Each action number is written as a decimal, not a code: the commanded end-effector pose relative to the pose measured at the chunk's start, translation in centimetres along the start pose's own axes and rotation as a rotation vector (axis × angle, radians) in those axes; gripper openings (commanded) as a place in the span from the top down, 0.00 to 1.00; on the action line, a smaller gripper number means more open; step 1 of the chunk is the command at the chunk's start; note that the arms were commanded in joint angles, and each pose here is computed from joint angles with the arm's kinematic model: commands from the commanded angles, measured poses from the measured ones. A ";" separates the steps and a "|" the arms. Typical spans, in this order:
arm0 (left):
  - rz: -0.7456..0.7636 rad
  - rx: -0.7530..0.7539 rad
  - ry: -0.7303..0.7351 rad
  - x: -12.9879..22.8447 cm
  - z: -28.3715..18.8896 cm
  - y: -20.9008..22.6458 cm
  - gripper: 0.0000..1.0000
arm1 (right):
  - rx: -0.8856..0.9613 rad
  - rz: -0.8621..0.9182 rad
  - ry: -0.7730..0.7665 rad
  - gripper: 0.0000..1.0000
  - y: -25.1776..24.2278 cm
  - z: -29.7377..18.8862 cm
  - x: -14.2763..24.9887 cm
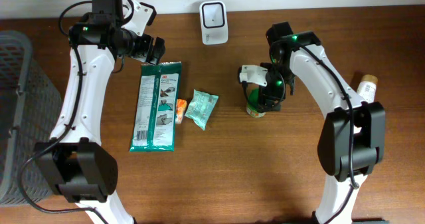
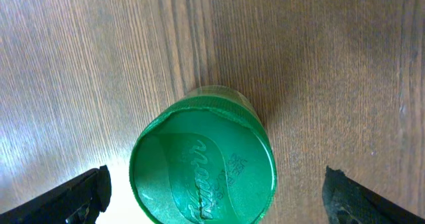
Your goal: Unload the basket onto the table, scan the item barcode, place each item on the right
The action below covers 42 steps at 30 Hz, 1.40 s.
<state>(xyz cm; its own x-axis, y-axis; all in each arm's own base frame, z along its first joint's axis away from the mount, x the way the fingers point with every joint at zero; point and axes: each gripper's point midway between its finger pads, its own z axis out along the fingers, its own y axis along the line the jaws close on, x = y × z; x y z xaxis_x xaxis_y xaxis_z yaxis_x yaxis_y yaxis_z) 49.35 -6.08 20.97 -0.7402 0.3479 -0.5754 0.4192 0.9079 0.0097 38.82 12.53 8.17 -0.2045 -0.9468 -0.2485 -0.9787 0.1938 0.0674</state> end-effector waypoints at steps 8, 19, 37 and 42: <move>0.013 -0.015 -0.050 -1.2 -1.9 0.1 0.01 | 0.042 0.601 -0.065 0.02 -0.7 -6.6 -2.8; 0.013 -0.015 -0.050 -1.2 -1.9 0.1 0.01 | -0.013 0.750 -0.028 0.02 0.6 -5.2 -2.5; 0.013 -0.015 -0.050 -1.2 -1.9 0.1 0.01 | 0.150 0.902 0.184 0.01 -0.2 1.4 -0.4; 0.013 -0.015 -0.050 -1.2 -1.9 0.1 0.01 | 0.132 0.906 0.209 0.06 0.4 2.1 0.1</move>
<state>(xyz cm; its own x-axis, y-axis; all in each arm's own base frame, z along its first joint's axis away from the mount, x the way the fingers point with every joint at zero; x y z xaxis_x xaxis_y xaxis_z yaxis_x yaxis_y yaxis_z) 49.35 -6.08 20.97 -0.7402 0.3479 -0.5754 0.4192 0.9079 0.0097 38.55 13.46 6.58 -0.8899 -0.4561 0.0063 -0.4553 0.8890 0.0495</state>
